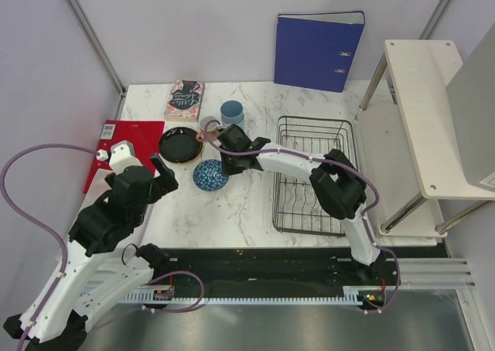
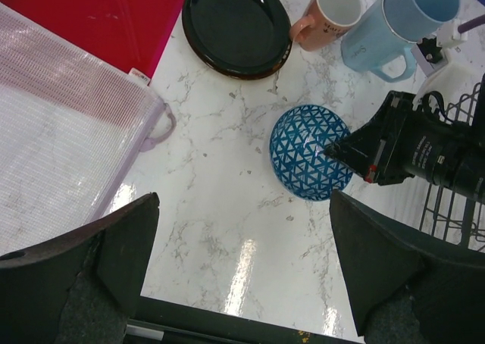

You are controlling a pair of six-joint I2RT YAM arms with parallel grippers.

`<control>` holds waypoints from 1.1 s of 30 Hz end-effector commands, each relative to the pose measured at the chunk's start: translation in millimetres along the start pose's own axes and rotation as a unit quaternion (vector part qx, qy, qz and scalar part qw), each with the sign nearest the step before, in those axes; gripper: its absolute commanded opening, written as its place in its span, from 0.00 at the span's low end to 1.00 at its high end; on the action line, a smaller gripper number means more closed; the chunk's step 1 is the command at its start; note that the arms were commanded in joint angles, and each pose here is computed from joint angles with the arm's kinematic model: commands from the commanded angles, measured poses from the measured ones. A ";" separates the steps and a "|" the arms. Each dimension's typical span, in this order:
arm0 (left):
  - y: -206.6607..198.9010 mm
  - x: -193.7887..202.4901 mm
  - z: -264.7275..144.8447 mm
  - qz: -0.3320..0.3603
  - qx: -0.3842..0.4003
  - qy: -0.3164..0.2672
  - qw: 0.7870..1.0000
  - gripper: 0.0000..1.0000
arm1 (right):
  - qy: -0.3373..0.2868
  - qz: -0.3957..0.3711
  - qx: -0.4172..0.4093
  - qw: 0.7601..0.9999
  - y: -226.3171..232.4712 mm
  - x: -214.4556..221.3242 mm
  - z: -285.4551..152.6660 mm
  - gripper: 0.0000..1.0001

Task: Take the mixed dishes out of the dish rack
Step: Place the bowl at the center of the board.

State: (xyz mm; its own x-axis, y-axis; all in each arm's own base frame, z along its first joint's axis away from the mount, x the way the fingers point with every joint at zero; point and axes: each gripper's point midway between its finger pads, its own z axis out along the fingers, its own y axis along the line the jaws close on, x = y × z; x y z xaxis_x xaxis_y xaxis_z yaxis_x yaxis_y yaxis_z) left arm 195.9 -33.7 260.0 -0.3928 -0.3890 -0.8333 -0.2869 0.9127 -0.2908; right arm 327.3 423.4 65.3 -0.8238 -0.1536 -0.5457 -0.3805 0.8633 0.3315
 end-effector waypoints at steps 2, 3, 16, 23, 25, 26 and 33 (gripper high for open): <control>2.2 7.4 2.9 -0.026 0.002 -0.003 1.000 0.99 | -0.028 0.017 -0.012 0.999 0.8 -28.0 17.1 0.00; 2.7 8.7 3.2 -0.025 0.003 -0.002 1.000 0.99 | -0.031 0.016 -0.010 0.999 -0.7 -31.9 18.7 0.00; 2.0 23.0 11.7 -0.011 0.002 0.014 1.000 0.99 | -0.032 0.006 0.006 0.999 -13.0 -34.1 27.7 0.41; -1.6 23.7 15.2 -0.005 0.003 0.017 1.000 0.99 | -0.065 0.005 0.014 0.998 -16.7 -39.3 -21.3 0.78; -2.9 25.3 17.3 0.001 0.001 0.021 1.000 0.99 | -0.066 0.001 0.016 0.998 -15.9 -31.9 -35.7 0.81; -4.1 25.7 17.7 0.001 0.002 0.023 1.000 0.99 | -0.094 0.001 0.011 0.996 -9.5 -44.5 -60.2 0.82; -16.9 33.4 25.2 0.010 0.016 0.043 0.999 0.99 | -0.201 -0.011 -0.033 0.979 21.8 -71.8 -171.4 0.87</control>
State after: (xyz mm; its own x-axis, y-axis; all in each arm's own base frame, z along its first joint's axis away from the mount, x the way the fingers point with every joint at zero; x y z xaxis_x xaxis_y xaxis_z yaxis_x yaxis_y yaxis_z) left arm 199.2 -47.4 220.9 -0.4837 -0.3599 -0.7978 -0.2737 0.9280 -0.2527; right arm 314.3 379.7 153.4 -0.7261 -0.0710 -0.6839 -0.3892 0.8625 0.3236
